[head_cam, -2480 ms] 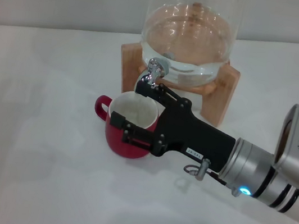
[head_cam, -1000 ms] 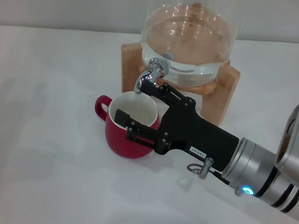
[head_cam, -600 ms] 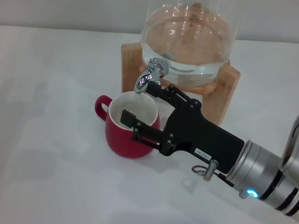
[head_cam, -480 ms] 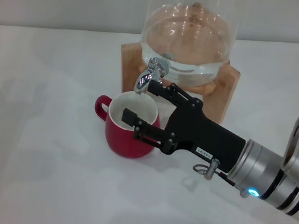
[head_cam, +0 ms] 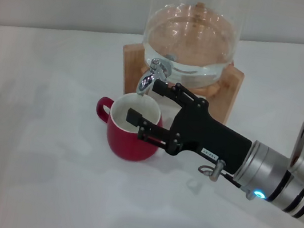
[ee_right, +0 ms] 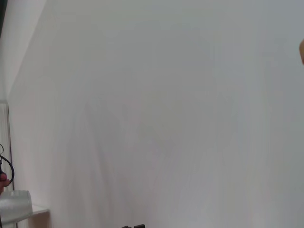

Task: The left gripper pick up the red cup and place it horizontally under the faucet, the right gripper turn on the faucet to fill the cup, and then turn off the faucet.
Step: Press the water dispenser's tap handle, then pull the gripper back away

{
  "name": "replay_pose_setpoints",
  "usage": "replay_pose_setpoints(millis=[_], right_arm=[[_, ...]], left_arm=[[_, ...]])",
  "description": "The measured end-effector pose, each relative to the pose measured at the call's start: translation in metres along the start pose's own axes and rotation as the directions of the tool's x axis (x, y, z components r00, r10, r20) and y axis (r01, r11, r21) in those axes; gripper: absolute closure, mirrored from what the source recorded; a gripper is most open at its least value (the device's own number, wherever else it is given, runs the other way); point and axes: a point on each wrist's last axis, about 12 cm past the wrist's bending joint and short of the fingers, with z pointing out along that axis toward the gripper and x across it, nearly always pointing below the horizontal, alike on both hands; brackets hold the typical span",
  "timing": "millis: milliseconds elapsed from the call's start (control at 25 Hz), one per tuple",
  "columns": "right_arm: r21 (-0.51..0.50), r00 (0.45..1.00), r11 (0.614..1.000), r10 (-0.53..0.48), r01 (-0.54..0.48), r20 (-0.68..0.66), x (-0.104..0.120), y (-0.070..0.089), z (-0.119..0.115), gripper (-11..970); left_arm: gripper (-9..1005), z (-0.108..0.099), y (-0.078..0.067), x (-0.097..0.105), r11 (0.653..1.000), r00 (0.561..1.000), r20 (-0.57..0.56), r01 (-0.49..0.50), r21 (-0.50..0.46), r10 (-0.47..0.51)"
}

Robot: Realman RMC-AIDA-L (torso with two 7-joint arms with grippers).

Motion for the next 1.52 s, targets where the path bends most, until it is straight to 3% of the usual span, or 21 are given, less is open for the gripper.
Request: replay_pose_setpoints(millis=[1520], right_arm=[[0.033,1.0,0.999,-0.01,0.01,-0.002,-0.0008,-0.0069,-0.005,89]], left_arm=[[219,0.0009,-0.0002,-0.0006,1.0,1.0,0.003,0.0,0.001,0.0]])
